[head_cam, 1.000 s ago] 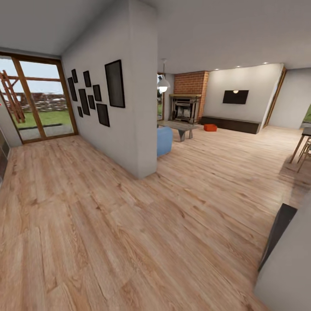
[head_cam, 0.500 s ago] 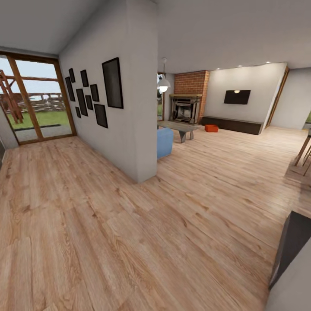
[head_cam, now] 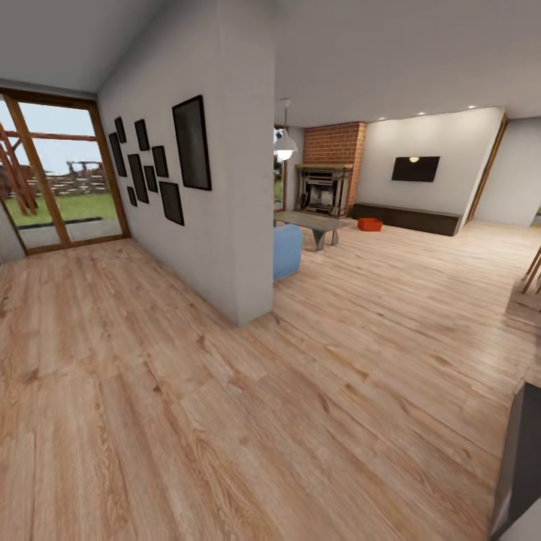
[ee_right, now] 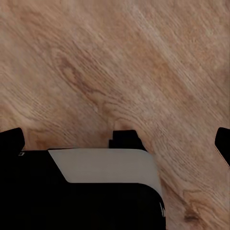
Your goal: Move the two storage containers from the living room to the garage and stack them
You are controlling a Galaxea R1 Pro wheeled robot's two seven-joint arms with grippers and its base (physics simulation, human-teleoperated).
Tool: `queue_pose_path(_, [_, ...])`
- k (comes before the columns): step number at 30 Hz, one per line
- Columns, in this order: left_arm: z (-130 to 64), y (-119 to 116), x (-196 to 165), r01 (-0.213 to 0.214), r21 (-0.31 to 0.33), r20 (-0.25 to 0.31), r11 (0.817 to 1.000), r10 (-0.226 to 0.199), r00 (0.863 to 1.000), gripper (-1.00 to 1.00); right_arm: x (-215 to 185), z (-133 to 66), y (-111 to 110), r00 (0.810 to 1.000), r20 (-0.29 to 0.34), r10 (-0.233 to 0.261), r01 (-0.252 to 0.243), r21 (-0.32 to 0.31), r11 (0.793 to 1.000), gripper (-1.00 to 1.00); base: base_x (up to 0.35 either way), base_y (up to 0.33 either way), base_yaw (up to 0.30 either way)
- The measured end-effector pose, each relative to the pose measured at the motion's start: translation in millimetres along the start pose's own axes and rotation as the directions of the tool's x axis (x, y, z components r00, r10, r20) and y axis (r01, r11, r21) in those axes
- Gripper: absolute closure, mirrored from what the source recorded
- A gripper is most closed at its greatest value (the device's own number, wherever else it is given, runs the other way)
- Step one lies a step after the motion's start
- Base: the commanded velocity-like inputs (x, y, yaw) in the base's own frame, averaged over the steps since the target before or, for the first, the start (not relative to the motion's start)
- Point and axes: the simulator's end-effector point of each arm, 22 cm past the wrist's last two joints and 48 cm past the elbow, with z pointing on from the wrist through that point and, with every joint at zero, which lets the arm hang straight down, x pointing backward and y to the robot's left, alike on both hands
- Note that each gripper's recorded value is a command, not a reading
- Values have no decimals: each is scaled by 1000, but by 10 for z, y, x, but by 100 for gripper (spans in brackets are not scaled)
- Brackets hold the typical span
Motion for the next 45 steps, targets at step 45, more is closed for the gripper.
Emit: queue_pose_path(45, [0, -1, -5, 0, 0, 0, 1000, 0, 1000, -100, 1, 0, 1, 1000, 0, 1, -1, -1, 1000, -100, 322, 0, -67])
